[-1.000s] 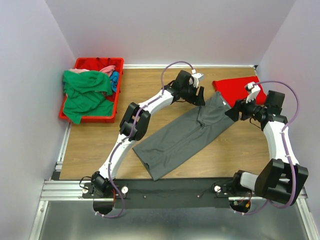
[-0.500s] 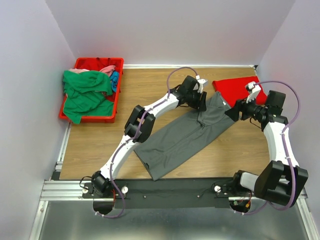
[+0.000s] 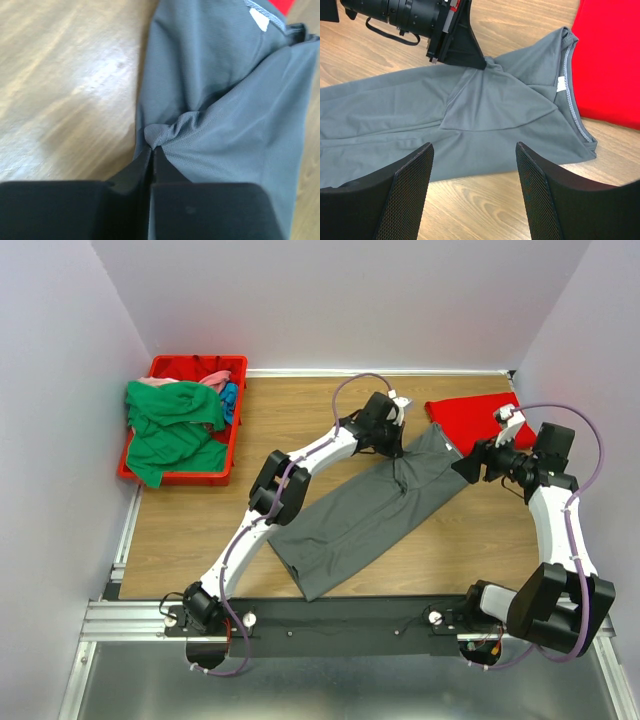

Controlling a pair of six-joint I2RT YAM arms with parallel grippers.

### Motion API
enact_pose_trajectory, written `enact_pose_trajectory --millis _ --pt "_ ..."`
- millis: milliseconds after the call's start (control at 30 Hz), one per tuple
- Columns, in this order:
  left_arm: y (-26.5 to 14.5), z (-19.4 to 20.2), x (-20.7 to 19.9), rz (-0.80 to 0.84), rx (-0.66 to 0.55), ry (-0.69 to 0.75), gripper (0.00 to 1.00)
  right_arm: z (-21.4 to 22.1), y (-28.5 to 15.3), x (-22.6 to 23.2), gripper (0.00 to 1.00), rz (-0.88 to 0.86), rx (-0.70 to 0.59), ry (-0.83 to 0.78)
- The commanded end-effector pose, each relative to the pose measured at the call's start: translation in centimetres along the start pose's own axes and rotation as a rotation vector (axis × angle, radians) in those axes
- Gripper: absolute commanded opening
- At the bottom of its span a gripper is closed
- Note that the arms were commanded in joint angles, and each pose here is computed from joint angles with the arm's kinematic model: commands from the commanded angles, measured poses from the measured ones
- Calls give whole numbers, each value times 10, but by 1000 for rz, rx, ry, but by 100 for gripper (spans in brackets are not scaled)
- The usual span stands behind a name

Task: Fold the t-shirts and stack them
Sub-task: Fold the tshirt

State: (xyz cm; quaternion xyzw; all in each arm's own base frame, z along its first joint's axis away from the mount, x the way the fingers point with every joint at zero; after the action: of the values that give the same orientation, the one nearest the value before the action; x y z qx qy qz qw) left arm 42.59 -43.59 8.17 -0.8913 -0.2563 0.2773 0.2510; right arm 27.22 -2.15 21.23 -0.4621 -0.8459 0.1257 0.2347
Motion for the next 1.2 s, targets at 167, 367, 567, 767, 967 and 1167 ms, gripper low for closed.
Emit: enact_pose_trajectory --millis 167,367,567,767,967,1167 --pt "-24 -18 28 -125 -36 -18 0 -1 -3 3 73 -19 -24 -6" --pt "-30 -16 24 5 -27 14 18 -1 -3 3 73 -20 -26 -9" --pt "-32 -19 32 -80 -31 34 35 0 -3 3 73 -23 -25 -7" --pt "-40 -29 33 -124 -50 77 49 0 -3 3 73 -28 -26 -8" --pt "-46 -35 33 -177 -57 143 49 0 -3 3 73 -30 -26 -8" --pt "-37 -20 31 -171 6 178 54 0 -2 3 73 -33 -25 -6"
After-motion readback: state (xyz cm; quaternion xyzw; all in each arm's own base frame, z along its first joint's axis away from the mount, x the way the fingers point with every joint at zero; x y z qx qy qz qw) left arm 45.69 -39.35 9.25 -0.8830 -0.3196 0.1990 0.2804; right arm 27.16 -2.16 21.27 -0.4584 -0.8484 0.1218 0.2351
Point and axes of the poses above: each gripper's point midway between its finger pads, its own y axis out along the fingers, its own x axis along the line the jaws close on, z = x × y, the point moved 7 cm from there along -y, back along the fingers, and after that the axes turned 6 degrees about y, right-handed, at the moved point
